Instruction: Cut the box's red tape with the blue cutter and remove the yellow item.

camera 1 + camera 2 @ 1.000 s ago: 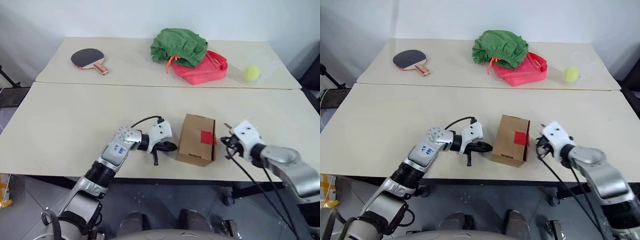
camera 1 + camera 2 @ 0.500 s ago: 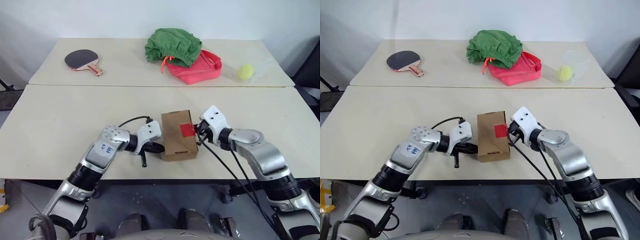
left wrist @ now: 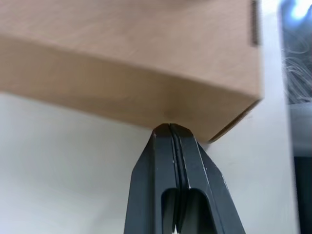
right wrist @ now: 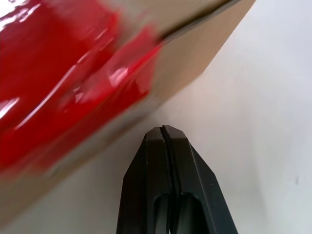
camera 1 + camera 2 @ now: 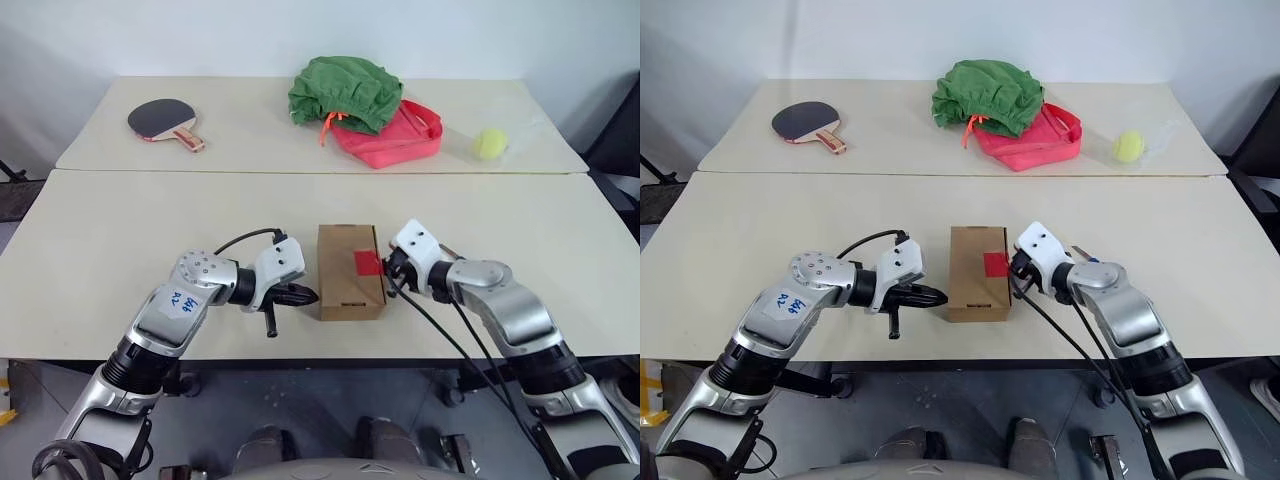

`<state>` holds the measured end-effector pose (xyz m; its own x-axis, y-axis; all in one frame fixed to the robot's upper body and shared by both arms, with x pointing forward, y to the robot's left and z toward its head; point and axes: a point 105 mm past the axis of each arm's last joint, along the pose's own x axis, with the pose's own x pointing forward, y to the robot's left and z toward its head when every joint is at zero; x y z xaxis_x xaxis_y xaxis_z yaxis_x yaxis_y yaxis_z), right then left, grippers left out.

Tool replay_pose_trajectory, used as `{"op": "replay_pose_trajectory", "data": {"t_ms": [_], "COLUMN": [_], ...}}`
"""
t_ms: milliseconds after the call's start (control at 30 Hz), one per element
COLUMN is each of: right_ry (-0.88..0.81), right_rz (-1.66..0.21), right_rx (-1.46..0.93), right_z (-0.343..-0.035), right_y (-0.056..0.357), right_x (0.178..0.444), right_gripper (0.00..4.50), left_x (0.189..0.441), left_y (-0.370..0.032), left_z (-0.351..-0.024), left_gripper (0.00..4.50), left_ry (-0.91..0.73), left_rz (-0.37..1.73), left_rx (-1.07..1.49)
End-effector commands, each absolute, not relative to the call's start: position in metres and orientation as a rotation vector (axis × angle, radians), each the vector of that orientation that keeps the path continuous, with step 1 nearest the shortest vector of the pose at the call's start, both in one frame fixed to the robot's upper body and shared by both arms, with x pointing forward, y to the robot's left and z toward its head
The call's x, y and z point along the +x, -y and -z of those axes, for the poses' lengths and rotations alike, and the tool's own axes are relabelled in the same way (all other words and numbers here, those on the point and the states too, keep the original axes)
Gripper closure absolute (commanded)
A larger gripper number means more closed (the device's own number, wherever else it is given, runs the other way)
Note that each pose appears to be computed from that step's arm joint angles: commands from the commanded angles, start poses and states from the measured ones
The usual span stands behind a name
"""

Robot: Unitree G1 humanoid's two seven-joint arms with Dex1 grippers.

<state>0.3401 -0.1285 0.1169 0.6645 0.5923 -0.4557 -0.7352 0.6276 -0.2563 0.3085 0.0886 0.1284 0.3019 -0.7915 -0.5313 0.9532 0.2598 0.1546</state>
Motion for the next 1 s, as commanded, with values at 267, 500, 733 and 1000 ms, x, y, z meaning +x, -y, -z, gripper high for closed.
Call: {"op": "replay_pose_trajectory", "data": {"t_ms": [267, 500, 733, 1000], "right_ry": [-0.462, -0.504, -0.524, -0.534], "right_rz": [-0.769, -0.816, -0.690, -0.633], "right_rx": [-0.099, 0.094, 0.082, 0.079], "right_z": [-0.169, -0.194, -0.174, -0.159], "right_y": [0.178, 0.154, 0.141, 0.154], "right_x": [0.287, 0.288, 0.319, 0.334], "right_gripper": [3.26, 0.81, 0.53, 0.53], "left_x": [0.314, 0.345, 0.356, 0.348], "left_y": [-0.093, -0.047, -0.025, -0.033], "left_z": [-0.192, -0.191, -0.170, -0.151], "left_gripper": [4.50, 4.50, 4.50, 4.50], "left_ry": [-0.215, -0.112, -0.132, -0.195], "left_rz": [1.368, 1.375, 1.359, 1.378], "left_rx": [0.457, 0.523, 0.601, 0.601]}}
